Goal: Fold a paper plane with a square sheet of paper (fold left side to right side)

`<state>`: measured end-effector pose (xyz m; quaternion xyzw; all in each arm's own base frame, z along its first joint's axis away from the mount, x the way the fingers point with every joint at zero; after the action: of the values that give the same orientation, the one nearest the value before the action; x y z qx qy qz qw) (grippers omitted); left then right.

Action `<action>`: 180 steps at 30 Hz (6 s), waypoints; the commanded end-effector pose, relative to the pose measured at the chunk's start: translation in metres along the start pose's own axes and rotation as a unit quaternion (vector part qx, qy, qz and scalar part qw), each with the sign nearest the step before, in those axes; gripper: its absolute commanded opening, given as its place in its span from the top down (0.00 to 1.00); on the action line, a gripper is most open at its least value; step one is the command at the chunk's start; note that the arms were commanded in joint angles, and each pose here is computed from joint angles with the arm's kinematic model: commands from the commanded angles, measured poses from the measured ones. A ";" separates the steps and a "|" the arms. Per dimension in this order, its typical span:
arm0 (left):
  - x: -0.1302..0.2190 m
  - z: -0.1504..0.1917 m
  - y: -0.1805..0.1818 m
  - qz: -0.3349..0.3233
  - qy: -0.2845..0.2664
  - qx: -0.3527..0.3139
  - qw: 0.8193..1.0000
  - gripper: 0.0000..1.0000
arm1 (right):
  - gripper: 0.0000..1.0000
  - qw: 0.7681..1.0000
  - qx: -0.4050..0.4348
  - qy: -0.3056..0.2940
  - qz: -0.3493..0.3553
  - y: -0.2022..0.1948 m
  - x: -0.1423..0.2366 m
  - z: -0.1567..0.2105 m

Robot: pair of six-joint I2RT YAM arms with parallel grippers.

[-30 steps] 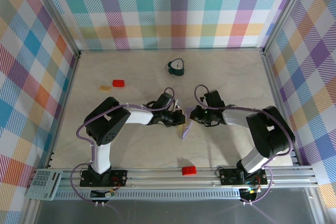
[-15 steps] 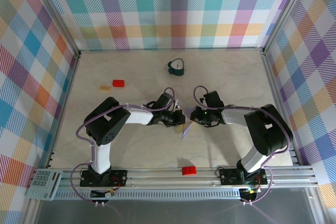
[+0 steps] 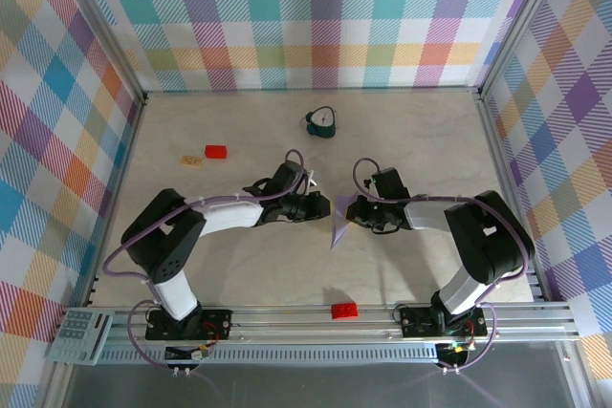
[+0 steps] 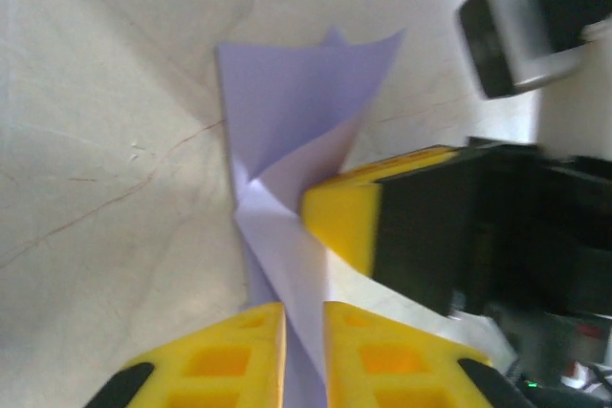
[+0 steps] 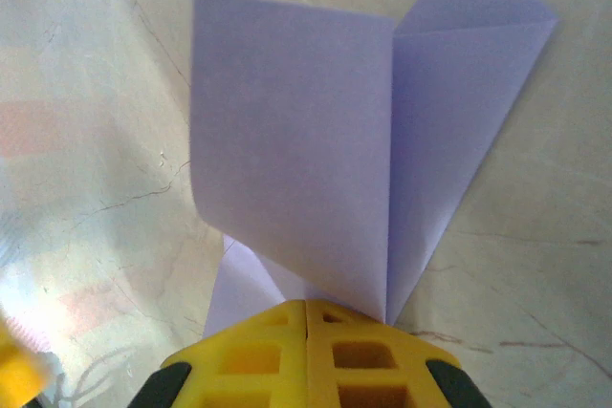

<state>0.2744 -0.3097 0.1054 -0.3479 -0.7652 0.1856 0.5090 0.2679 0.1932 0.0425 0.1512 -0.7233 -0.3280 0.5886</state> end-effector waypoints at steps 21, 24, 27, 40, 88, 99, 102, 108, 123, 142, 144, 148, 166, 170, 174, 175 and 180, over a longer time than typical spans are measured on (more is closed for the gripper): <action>-0.035 0.047 -0.038 0.063 0.135 -0.014 0.989 1.00 | 1.00 0.991 -0.037 0.059 0.117 -0.060 -0.002 0.040; -0.037 0.052 -0.030 0.048 0.142 -0.010 0.989 1.00 | 1.00 0.991 -0.036 0.057 0.116 -0.059 -0.002 0.039; -0.040 0.057 -0.022 0.035 0.147 -0.005 0.988 1.00 | 1.00 0.991 -0.036 0.059 0.118 -0.060 -0.003 0.039; -0.049 0.071 -0.004 0.008 0.167 0.010 0.986 1.00 | 1.00 0.991 -0.034 0.060 0.117 -0.058 -0.004 0.038; -0.023 0.124 0.045 -0.141 0.241 -0.038 0.959 1.00 | 1.00 0.997 0.036 0.015 -0.068 0.021 0.027 0.042; -0.025 0.122 0.044 -0.136 0.238 -0.040 0.961 1.00 | 1.00 0.996 0.038 0.027 -0.077 0.032 0.006 0.038; -0.025 0.122 0.044 -0.137 0.238 -0.039 0.961 1.00 | 1.00 0.997 0.039 0.024 -0.068 0.030 0.003 0.035; -0.024 0.122 0.044 -0.137 0.239 -0.040 0.960 1.00 | 1.00 0.998 0.040 0.022 -0.051 0.026 -0.002 0.032; -0.023 0.125 0.047 -0.143 0.244 -0.039 0.958 1.00 | 1.00 0.999 0.045 0.014 0.021 0.001 -0.010 0.026; -0.023 0.127 0.049 -0.148 0.248 -0.038 0.957 1.00 | 1.00 0.999 0.021 -0.005 0.036 -0.019 -0.001 -0.008; -0.023 0.127 0.049 -0.148 0.248 -0.038 0.957 1.00 | 1.00 0.999 0.016 -0.009 0.033 -0.021 -0.001 -0.013; -0.022 0.127 0.049 -0.149 0.248 -0.038 0.957 1.00 | 1.00 0.999 0.011 -0.013 0.033 -0.023 0.000 -0.022; -0.020 0.126 0.049 -0.149 0.243 -0.039 0.958 1.00 | 1.00 0.999 -0.017 -0.029 0.037 -0.039 0.007 -0.056; -0.019 0.127 0.049 -0.149 0.242 -0.039 0.958 1.00 | 1.00 0.999 -0.025 -0.030 0.034 -0.042 0.007 -0.062; -0.018 0.126 0.049 -0.150 0.240 -0.040 0.958 1.00 | 1.00 0.999 -0.027 -0.030 0.030 -0.042 0.007 -0.066; -0.018 0.126 0.049 -0.150 0.240 -0.040 0.958 1.00 | 1.00 0.999 -0.028 -0.031 0.031 -0.042 0.008 -0.068; -0.018 0.126 0.049 -0.150 0.239 -0.040 0.958 1.00 | 1.00 0.999 -0.031 -0.033 0.021 -0.041 0.010 -0.073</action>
<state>0.2130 -0.3318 0.0501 -0.3744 -0.7088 0.0509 0.5957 0.3076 0.1622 0.0436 0.1701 -0.6944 -0.3647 0.5966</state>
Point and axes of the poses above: each hand's point on the last joint's axis, 136 mm out from that joint toward the fingers, its own x axis back along the fingers, its own y axis along the line the jaws close on, z = x × y, the point moved 4 cm from there along x, back along the fingers, and after that the axes turned 8 degrees about -x, right-handed, at the moved point
